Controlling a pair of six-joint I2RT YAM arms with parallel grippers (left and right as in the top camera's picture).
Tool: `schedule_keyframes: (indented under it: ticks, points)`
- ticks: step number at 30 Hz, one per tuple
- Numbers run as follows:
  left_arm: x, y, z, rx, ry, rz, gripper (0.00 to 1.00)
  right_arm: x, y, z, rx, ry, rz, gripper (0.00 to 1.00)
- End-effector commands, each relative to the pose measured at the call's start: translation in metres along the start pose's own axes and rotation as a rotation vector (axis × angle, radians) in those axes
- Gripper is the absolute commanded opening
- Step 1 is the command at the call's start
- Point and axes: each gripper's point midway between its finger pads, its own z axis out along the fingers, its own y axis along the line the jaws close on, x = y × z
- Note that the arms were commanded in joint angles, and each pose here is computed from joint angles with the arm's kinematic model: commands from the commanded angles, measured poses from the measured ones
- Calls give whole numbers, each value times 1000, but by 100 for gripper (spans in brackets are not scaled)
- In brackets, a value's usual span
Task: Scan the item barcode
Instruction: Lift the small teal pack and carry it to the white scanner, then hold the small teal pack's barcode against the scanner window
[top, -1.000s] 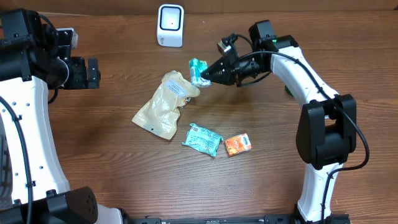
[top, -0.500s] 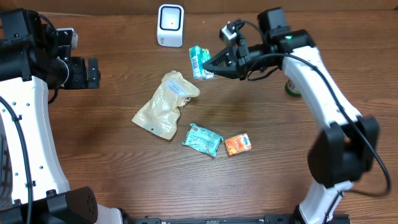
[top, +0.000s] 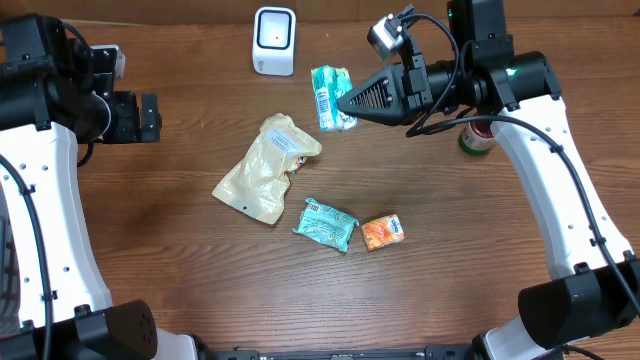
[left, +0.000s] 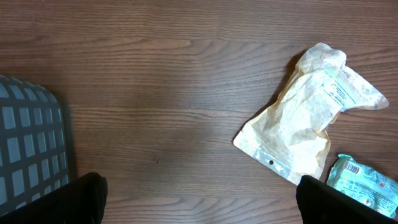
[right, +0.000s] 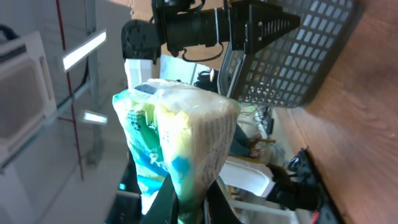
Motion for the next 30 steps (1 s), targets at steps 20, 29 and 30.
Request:
schedule_keyframes:
  ticks: [20,29,30]
  points:
    - [0,-4,3,6,9,32,100,-151,-95,33,873,-484,-252,4]
    - [0,-4,3,6,9,32,100,-213,-153,-7,1304,-595,-465,4]
    - [0,-4,3,6,9,32,100,-217,-161,-9,1336,-594,-488,4]
